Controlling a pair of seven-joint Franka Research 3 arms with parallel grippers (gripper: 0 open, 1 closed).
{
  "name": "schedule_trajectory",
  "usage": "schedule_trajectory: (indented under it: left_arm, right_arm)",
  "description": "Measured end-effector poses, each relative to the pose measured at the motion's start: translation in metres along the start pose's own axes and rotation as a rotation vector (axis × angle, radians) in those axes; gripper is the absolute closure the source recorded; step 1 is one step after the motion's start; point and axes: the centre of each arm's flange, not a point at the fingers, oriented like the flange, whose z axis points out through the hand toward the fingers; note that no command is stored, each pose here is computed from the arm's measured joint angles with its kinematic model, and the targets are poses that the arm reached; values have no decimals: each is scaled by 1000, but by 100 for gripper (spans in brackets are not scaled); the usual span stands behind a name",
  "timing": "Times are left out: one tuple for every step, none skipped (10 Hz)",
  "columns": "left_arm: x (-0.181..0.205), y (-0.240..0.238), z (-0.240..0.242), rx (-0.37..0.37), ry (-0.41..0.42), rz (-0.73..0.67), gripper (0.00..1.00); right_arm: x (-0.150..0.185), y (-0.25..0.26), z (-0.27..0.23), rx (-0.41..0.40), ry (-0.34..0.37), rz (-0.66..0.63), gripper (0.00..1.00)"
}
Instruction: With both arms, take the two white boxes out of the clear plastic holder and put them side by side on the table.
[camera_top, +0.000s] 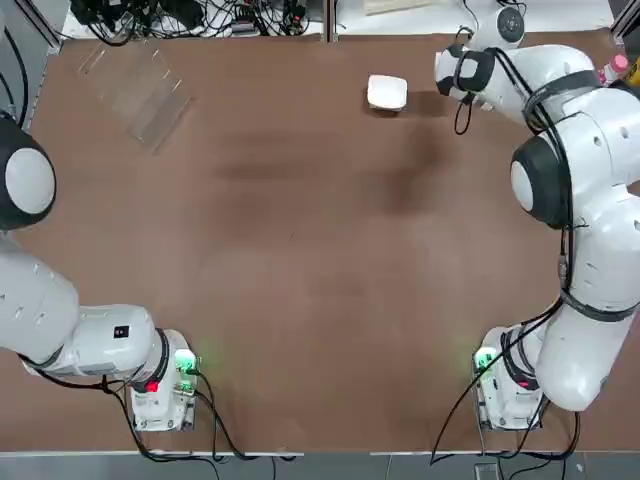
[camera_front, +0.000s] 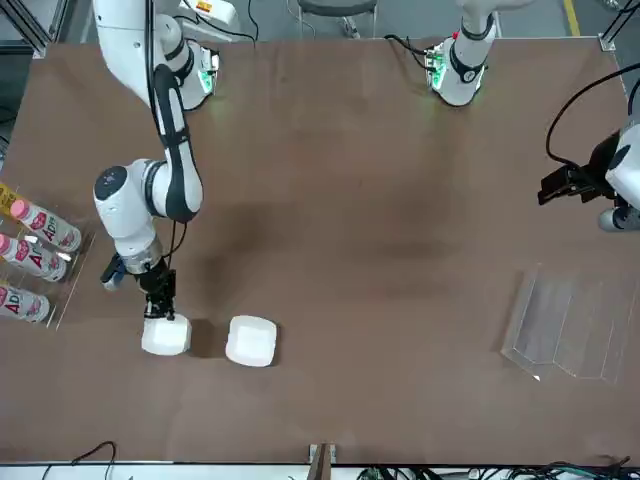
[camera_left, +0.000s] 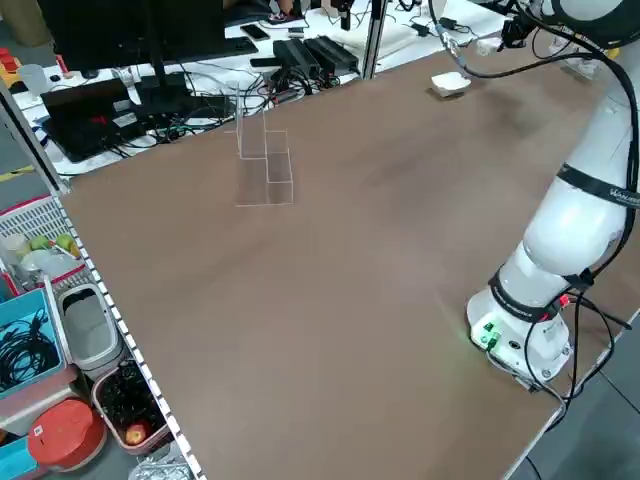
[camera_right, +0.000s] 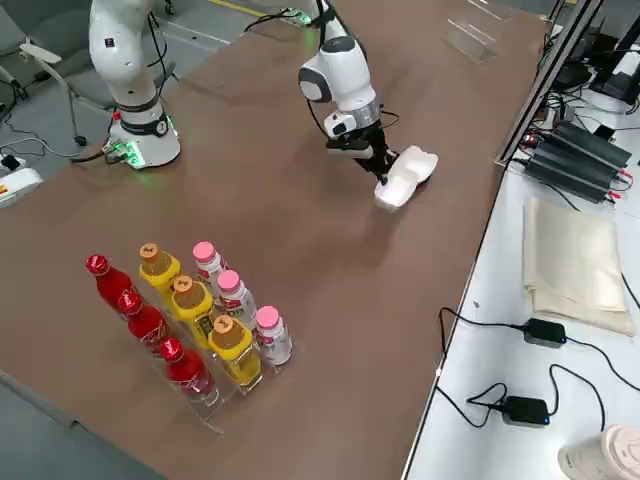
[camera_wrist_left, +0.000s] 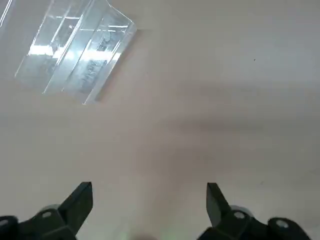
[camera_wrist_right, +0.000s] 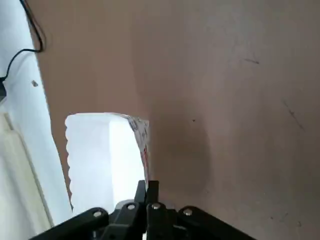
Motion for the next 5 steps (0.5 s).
schedule_trajectory:
  left_arm:
    - [0,0,0,0,-1,0,0]
    - [0,0,1,0,-2,0,0]
    - [0,0,1,0,-3,0,0]
    - [0,0,2,0,-4,0,0]
    - [0,0,2,0,-5,1,0]
  right_arm:
    - [-5,6,9,-4,-4,4,99]
    - [-9,13,20,0,0,2,99]
    - [-12,19,29,7,7,5,99]
    - [-16,24,38,16,11,8,99]
    - [-22,30,45,24,15,4,99]
